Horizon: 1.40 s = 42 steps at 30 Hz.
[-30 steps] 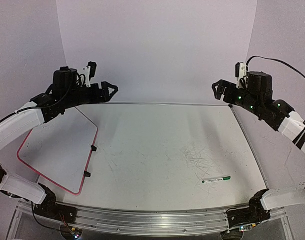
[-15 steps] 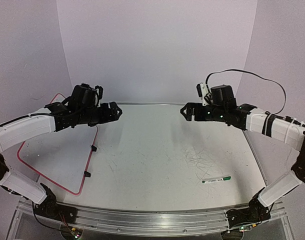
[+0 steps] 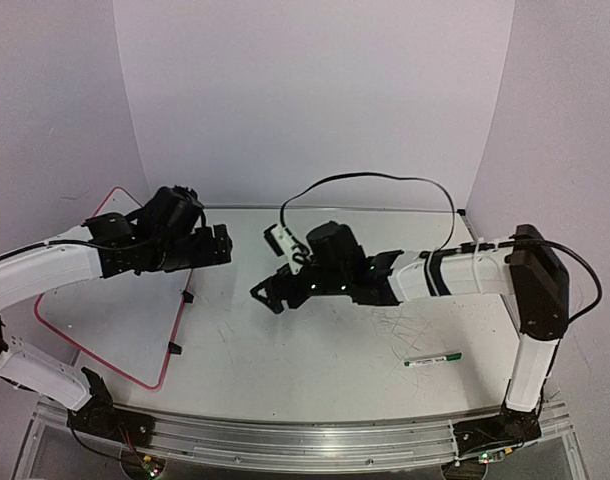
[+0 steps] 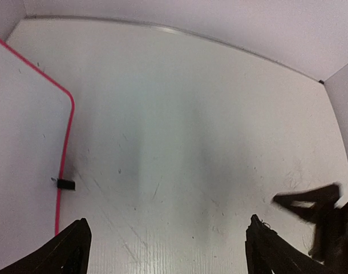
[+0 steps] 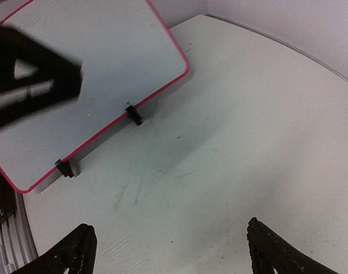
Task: Write a sentence on the whiteboard
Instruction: Move the whiteboard stand to the center of the board.
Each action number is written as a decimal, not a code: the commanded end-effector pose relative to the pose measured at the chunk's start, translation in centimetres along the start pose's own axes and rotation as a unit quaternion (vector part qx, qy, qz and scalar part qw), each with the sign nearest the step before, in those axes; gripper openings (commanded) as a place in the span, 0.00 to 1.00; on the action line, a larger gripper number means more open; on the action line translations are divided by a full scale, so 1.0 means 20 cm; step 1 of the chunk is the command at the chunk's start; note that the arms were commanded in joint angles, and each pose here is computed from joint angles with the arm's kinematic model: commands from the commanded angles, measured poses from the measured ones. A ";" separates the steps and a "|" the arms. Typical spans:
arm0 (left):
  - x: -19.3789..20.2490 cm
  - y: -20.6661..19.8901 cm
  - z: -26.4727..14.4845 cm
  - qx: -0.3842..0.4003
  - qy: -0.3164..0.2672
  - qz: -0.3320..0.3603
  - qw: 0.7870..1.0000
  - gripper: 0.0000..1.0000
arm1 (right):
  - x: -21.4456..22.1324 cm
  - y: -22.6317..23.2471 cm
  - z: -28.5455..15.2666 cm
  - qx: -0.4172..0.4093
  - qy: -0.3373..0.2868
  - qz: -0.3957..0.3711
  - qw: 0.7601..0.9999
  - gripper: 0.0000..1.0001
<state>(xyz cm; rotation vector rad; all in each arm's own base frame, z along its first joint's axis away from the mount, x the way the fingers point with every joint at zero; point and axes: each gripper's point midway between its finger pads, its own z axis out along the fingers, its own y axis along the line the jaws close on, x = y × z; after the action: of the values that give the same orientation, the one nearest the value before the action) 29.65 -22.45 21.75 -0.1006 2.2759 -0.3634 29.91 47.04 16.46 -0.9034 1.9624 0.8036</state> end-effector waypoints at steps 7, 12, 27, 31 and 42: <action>-0.61 0.00 -0.65 0.050 -0.205 0.029 0.977 0.99 | -0.01 0.72 0.35 -0.144 -0.090 -0.080 0.982 0.82; -0.62 -0.04 -0.75 0.094 -0.208 0.052 0.972 0.99 | 0.08 0.84 0.54 -0.142 -0.096 -0.091 0.981 0.79; -0.54 -0.01 -0.87 0.151 -0.211 0.046 0.965 0.99 | 0.38 0.82 0.83 -0.140 -0.038 -0.168 0.975 0.68; -0.54 0.00 -0.89 0.154 -0.215 0.049 0.963 0.99 | 0.40 0.81 0.88 -0.135 -0.036 -0.168 0.976 0.63; -0.53 0.00 -0.87 0.149 -0.216 0.050 0.964 0.99 | 0.42 0.80 0.99 -0.127 -0.024 -0.170 0.977 0.49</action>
<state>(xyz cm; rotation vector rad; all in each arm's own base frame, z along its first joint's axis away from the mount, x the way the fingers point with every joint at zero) 23.92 -16.83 39.63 0.0935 1.8027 -0.5675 21.06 67.93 2.53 -1.3213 1.6425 0.8807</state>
